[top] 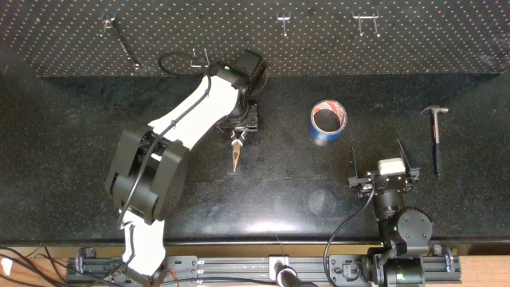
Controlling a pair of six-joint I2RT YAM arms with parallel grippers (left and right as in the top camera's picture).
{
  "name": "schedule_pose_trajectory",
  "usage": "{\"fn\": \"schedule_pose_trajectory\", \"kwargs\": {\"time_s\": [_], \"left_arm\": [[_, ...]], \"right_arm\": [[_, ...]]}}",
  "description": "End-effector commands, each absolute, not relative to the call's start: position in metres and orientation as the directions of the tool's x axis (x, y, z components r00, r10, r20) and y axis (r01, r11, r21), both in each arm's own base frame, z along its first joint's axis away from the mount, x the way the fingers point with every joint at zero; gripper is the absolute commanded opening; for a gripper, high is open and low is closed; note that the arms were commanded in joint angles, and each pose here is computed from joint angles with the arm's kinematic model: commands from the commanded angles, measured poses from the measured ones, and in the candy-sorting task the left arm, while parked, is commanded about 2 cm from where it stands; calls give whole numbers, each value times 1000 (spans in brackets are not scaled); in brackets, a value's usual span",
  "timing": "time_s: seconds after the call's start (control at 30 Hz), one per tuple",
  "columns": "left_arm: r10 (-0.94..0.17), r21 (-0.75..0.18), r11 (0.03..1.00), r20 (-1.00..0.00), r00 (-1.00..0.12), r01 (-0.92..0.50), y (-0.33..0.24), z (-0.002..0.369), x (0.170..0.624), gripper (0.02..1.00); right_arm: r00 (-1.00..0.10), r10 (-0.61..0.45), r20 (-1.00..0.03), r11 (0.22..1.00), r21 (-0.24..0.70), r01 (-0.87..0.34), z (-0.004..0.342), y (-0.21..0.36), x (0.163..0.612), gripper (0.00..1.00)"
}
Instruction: Place Tools Onto Pegboard
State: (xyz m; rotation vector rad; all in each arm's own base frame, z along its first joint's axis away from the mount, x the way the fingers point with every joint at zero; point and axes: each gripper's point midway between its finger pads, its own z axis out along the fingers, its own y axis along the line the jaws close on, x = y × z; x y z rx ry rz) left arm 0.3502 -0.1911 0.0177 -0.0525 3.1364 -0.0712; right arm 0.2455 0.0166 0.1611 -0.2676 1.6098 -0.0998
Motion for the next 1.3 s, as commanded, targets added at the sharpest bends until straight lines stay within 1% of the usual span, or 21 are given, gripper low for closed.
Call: {"fn": "schedule_pose_trajectory", "kwargs": {"time_s": [0.03, 0.07, 0.1, 0.2, 0.23, 0.27, 0.3, 0.4, 0.97, 1.17, 1.3], "left_arm": [[-34, -54, 998, 23, -999, -35, -195, 8, 350, 340], [-34, -54, 998, 23, -999, -35, -195, 8, 350, 308], [-34, -57, 998, 24, -999, -35, -196, 8, 349, 305], [-34, -59, 998, 26, -999, -35, -196, 8, 349, 253], [-34, -59, 998, 26, -999, -35, -196, 8, 349, 183], [-34, -59, 998, 26, -999, -35, -196, 8, 349, 145], [-34, -59, 998, 26, -999, -35, -196, 8, 349, 143], [-33, -59, 998, 26, -999, -35, -196, 8, 349, 29], [-33, -63, 997, 18, -999, -34, -197, 11, 350, 29], [-33, -81, 996, -21, -999, -32, -198, 27, 354, 29], [-34, -102, 994, -65, -997, -27, -199, 46, 357, 29]], "right_arm": [[-39, -242, -969, 965, -237, -110, 159, 17, 246, 963], [-39, -242, -969, 965, -237, -110, 159, 17, 246, 963], [-39, -243, -969, 965, -237, -110, 159, 17, 246, 963], [-39, -242, -969, 965, -237, -110, 159, 17, 246, 963], [-39, -243, -969, 965, -237, -110, 159, 17, 246, 963], [-39, -242, -969, 965, -237, -110, 159, 17, 246, 963], [-39, -242, -969, 965, -237, -110, 159, 17, 246, 963], [-39, -242, -969, 965, -237, -110, 159, 17, 246, 963], [-39, -242, -969, 965, -237, -110, 159, 17, 246, 963], [-39, -242, -969, 965, -237, -110, 159, 17, 246, 963], [-39, -242, -969, 965, -237, -110, 159, 17, 246, 963]]}}
